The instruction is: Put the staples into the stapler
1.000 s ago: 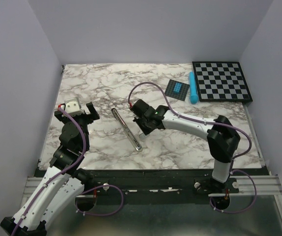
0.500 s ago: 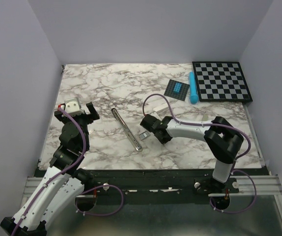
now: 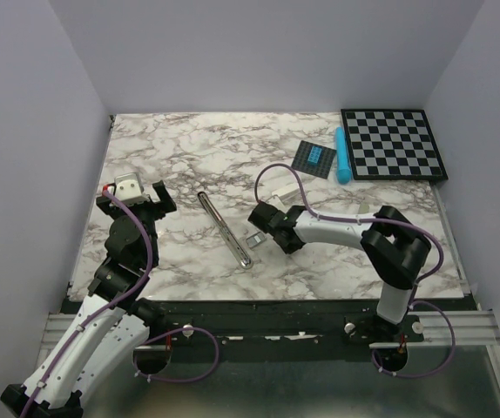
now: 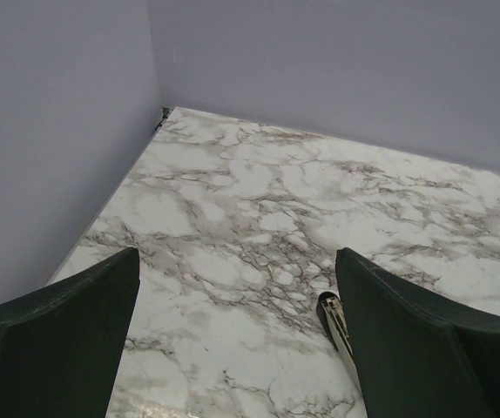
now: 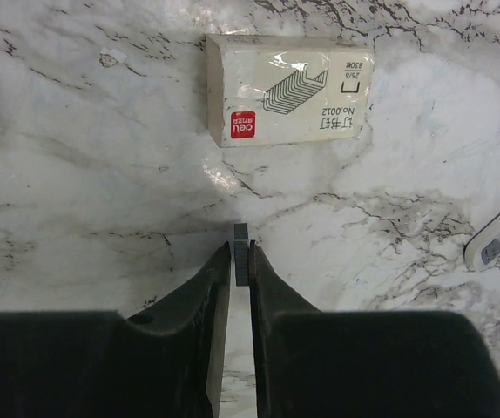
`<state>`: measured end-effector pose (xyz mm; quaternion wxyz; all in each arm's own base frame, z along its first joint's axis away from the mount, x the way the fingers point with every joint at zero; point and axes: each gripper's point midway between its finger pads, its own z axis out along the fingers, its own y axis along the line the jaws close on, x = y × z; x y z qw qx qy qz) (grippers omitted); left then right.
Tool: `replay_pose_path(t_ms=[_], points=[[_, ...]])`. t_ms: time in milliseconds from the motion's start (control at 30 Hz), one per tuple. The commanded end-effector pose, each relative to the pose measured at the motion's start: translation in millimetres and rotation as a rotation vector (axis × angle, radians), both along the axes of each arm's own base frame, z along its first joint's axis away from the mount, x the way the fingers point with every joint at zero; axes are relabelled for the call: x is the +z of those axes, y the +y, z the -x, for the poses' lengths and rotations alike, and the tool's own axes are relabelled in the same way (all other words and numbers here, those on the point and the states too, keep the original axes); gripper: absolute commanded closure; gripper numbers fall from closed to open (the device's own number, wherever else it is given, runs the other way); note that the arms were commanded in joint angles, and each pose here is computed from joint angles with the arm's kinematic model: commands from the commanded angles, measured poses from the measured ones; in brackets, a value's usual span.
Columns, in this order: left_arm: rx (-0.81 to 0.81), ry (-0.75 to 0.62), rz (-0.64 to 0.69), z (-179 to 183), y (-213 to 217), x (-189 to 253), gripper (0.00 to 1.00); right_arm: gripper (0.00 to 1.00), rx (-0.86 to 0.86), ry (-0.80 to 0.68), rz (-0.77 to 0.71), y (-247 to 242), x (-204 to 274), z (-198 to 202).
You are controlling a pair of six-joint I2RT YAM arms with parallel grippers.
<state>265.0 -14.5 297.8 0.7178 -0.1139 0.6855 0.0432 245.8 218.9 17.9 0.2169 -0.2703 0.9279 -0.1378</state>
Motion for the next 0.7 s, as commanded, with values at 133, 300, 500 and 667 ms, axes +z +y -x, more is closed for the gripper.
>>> replay_pose_path(t_ms=[133, 300, 500, 667], points=[[-0.005, 0.014, 0.000, -1.9, -1.2, -4.2, 0.01, 0.69, -0.032, 0.073, -0.128, 15.3, -16.6, 19.0], [-0.007, 0.016, 0.000, -2.8, -2.0, -4.9, 0.01, 0.68, -0.026, 0.068, -0.161, 21.8, -12.1, 19.9], [-0.008, 0.018, 0.000, -3.2, -2.5, -5.3, 0.01, 0.68, -0.014, 0.068, -0.149, 25.9, -13.9, 24.0], [-0.007, 0.020, -0.001, -3.2, -2.1, -5.6, 0.01, 0.77, 0.007, 0.066, -0.141, 36.4, -18.5, 33.0]])
